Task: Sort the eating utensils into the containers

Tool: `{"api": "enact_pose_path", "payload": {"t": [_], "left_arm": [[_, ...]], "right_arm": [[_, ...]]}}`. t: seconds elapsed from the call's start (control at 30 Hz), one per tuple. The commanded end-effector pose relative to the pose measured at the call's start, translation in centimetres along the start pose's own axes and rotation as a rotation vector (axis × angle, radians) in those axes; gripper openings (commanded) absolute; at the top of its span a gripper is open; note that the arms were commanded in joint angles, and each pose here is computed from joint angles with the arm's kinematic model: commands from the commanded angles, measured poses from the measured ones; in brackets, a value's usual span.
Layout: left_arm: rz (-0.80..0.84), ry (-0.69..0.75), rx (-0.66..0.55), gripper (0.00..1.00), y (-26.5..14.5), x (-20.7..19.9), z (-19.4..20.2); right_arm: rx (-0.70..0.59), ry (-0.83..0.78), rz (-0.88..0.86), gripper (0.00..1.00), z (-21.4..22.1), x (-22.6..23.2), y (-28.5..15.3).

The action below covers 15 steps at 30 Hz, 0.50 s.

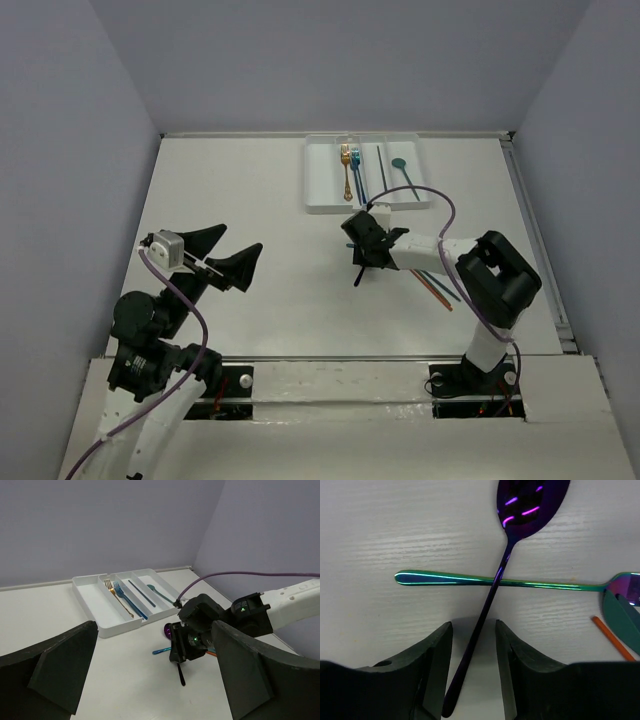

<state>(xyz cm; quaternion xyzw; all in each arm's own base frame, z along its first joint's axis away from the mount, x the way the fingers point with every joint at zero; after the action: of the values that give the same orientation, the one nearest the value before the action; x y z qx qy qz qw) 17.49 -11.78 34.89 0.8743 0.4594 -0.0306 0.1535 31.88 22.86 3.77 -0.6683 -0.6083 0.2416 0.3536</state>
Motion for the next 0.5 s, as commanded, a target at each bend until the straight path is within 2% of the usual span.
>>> {"api": "enact_pose_path", "payload": {"t": [0.0, 0.07, 0.17, 0.23, 0.3, 0.47], "left_arm": [[0.038, 0.015, -0.072, 0.99, -0.2, -1.0, -2.5], [0.045, 0.011, -0.064, 0.99, -0.1, -1.2, -2.3], [0.046, 0.011, -0.061, 0.99, -0.1, -1.1, -2.2], [0.045, 0.010, -0.058, 0.99, 0.0, -1.1, -2.1], [0.046, 0.008, -0.054, 0.99, 0.1, -1.1, -2.0], [0.049, 0.008, -0.052, 0.99, 0.1, -1.1, -2.0]], "right_arm": [[-0.051, 0.048, 0.047, 0.43, -0.9, 0.2, 1.1], [-0.048, 0.053, 0.069, 0.35, -0.5, -0.1, 1.7], [-0.050, 0.058, 0.085, 0.29, -0.2, -0.4, 2.0], [-0.054, 0.060, 0.094, 0.18, -0.2, -0.7, 1.9], [-0.063, 0.065, 0.093, 0.11, -0.4, -0.9, 1.5], [-0.102, 0.062, 0.112, 0.03, -1.9, -1.3, 0.2]]}}
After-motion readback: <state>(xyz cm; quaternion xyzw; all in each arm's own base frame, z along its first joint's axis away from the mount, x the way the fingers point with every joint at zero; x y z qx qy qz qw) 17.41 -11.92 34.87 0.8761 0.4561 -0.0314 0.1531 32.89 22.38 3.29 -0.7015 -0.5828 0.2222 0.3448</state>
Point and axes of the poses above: each gripper's point midway between its finger pads, its own y axis out along the fingers, its own x axis along the line the jaws close on, z = x × y, the point moved 1 cm from there along -y, back along the fingers, and after that the axes turned 4 degrees about y, right-handed, at the moved point
